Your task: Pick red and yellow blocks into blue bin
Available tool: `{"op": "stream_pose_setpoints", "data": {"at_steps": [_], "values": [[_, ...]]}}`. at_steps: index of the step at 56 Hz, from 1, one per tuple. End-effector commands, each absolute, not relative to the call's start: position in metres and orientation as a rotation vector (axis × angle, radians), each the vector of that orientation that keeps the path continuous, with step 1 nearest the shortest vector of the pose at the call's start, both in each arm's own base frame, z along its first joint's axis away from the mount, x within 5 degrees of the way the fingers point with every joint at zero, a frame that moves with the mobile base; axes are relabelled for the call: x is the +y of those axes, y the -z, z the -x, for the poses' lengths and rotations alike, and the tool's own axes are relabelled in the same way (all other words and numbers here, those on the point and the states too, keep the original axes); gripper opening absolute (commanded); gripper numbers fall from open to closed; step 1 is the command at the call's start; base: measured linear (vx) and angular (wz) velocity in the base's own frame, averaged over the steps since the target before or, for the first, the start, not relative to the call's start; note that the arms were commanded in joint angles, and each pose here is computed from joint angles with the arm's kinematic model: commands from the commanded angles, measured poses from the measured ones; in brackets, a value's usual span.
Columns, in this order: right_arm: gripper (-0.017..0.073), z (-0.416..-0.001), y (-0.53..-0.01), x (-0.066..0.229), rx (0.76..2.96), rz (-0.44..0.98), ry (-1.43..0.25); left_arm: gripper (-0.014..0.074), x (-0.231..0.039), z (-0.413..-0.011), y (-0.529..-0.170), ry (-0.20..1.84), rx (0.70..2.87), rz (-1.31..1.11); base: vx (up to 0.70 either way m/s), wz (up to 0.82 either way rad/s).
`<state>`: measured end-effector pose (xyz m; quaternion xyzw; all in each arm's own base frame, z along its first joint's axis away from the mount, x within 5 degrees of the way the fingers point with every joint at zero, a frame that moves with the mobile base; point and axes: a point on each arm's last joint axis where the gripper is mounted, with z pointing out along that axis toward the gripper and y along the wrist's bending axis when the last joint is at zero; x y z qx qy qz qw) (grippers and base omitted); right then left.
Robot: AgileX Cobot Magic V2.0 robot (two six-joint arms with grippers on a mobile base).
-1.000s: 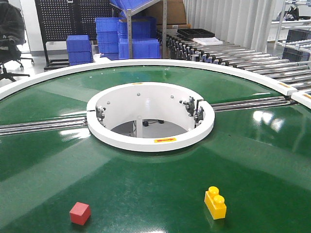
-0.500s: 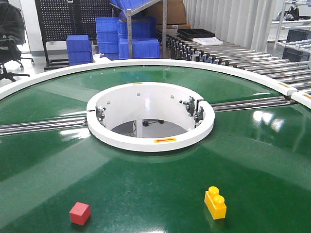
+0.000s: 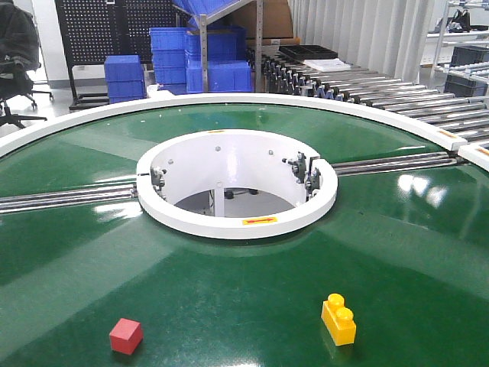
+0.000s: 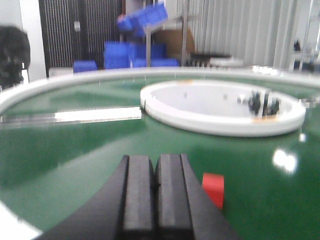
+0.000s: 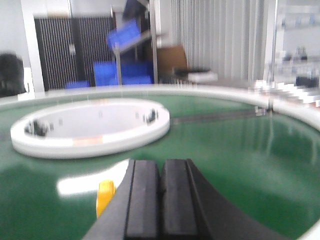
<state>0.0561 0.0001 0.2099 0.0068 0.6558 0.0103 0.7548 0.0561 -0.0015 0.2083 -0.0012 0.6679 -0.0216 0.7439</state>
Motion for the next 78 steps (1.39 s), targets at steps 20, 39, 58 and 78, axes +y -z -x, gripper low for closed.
{"op": "stream_pose_setpoints", "data": {"at_steps": [20,39,58,78], "values": [[-0.0010,-0.049,-0.366,0.000,1.213,0.075,0.106,0.0002,-0.001,-0.042,-0.368,0.040,1.123,-0.006,0.00,0.00],[-0.0010,-0.176,-0.408,0.000,1.432,0.069,0.075,0.0002,-0.004,-0.161,-0.415,-0.028,1.329,-0.057,0.00,0.00],[0.0092,-0.212,-0.383,0.000,1.554,0.077,0.074,0.0082,-0.005,-0.194,-0.396,-0.026,1.424,-0.060,0.00,0.00],[0.0669,-0.212,-0.388,0.000,1.491,-0.025,-0.029,0.0559,-0.005,-0.194,-0.395,-0.024,1.432,-0.058,0.00,0.00]]}}
